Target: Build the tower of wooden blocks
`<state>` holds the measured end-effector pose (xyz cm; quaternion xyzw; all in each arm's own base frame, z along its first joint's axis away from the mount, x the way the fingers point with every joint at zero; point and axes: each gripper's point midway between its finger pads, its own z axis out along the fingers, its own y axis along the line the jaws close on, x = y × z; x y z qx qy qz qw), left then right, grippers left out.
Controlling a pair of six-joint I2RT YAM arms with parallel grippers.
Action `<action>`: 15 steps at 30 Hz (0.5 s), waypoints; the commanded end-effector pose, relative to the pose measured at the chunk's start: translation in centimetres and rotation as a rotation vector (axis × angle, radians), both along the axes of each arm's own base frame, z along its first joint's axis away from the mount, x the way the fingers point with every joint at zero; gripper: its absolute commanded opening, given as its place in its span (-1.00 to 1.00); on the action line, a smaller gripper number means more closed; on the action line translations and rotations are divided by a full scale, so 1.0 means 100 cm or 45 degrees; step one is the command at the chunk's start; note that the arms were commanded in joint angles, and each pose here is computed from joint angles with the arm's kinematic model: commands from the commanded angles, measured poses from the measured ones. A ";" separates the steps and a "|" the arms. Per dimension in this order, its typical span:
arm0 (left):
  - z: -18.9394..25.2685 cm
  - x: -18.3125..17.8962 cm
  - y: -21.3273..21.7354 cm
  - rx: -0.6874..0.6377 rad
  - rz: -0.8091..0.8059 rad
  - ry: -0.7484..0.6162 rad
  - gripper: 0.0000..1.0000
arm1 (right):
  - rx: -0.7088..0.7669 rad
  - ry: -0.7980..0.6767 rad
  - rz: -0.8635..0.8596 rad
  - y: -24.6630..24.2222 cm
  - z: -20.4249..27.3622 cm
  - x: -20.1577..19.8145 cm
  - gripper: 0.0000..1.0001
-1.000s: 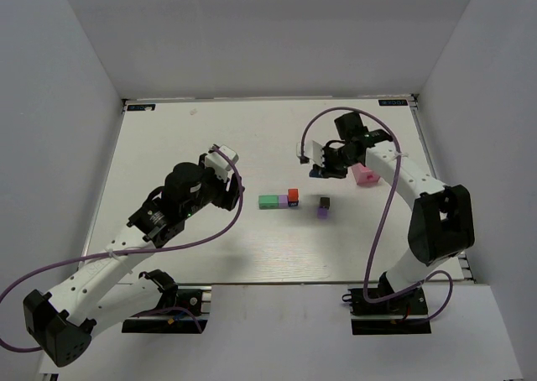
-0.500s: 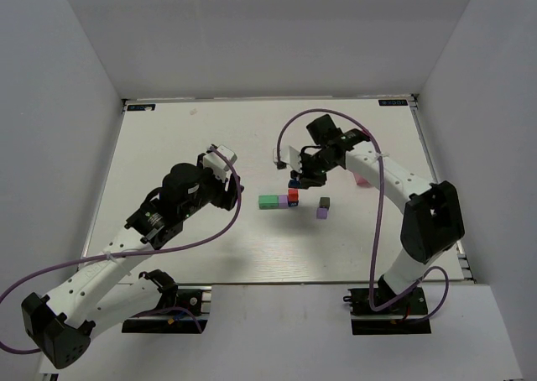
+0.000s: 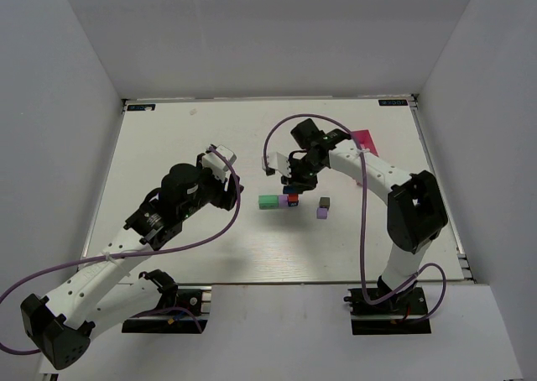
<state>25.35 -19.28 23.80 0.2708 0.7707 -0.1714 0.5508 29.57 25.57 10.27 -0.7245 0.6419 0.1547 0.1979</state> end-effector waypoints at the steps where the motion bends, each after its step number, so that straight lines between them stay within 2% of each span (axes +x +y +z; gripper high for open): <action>1: 0.008 0.001 0.005 -0.016 0.021 -0.036 0.48 | 0.004 -0.028 -0.015 0.004 0.013 0.005 -1.00; 15: 0.008 0.001 0.005 -0.016 0.021 -0.036 0.48 | -0.026 -0.021 -0.008 0.003 0.007 0.004 -1.00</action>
